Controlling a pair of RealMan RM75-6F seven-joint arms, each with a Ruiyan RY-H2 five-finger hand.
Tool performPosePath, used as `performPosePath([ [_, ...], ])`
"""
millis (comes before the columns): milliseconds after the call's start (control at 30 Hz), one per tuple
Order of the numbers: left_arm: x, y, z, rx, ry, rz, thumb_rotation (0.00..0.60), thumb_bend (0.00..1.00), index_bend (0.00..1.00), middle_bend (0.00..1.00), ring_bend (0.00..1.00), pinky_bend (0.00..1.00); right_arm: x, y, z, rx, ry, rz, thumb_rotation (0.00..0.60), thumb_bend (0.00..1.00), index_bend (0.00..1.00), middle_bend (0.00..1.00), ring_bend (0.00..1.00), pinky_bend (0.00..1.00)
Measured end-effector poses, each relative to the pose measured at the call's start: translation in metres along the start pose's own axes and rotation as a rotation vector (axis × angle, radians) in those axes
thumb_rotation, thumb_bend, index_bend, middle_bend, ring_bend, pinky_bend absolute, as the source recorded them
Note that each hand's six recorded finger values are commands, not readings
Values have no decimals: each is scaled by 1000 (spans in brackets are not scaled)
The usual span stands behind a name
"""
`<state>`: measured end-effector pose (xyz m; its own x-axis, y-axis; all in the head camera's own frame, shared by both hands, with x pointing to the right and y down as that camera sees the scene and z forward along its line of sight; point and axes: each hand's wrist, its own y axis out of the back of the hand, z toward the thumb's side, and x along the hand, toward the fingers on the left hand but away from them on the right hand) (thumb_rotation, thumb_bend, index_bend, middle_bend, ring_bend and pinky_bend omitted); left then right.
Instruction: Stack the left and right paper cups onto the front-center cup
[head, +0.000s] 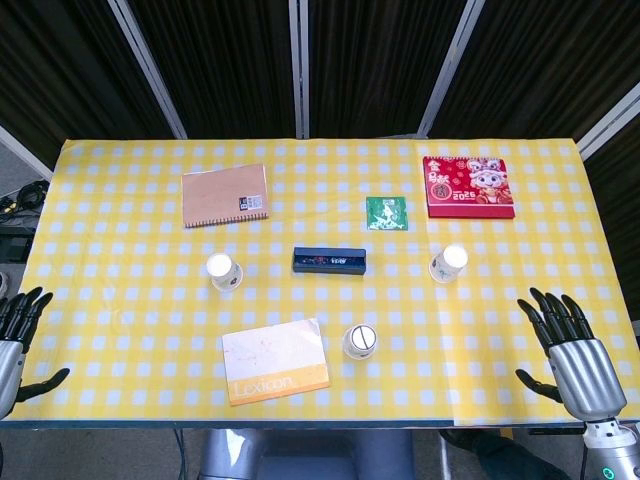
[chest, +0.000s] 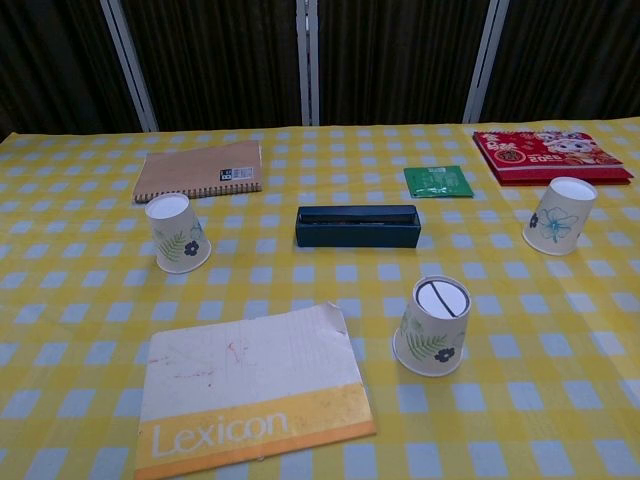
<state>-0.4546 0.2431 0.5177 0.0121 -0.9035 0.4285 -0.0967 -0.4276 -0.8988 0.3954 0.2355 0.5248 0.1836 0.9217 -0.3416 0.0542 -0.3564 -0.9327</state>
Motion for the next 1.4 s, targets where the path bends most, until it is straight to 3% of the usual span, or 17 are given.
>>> performPosePath([
  [367, 5, -5, -2, 7, 3, -13, 600, 0, 0, 0, 0, 0, 0, 2, 2, -6, 6, -5, 600, 0, 121, 0, 0, 0],
  [567, 48, -9, 13, 15, -63, 1, 600, 0, 0, 0, 0, 20, -2, 0, 3, -9, 8, 3, 600, 0, 121, 0, 0, 0],
  [700, 89, -17, 32, 26, -132, -45, 600, 0, 0, 0, 3, 93, -6, -2, 0, -4, -9, 8, 600, 0, 121, 0, 0, 0],
  [833, 137, -30, 63, 41, -219, -134, 600, 0, 0, 34, 86, 190, -10, -6, -5, 6, -32, 18, 600, 0, 121, 0, 0, 0],
  [1000, 197, -37, 107, 74, -304, -190, 600, 20, 1, 91, 132, 222, -15, -13, -16, 18, -73, 40, 600, 0, 121, 0, 0, 0],
  [1233, 229, -64, 138, 127, -335, -267, 600, 59, 34, 105, 143, 230, -19, -18, -24, 31, -105, 52, 600, 0, 121, 0, 0, 0],
  [1400, 233, -83, 160, 110, -359, -322, 600, 61, 71, 112, 151, 238, -20, -17, -29, 33, -122, 47, 600, 0, 121, 0, 0, 0],
])
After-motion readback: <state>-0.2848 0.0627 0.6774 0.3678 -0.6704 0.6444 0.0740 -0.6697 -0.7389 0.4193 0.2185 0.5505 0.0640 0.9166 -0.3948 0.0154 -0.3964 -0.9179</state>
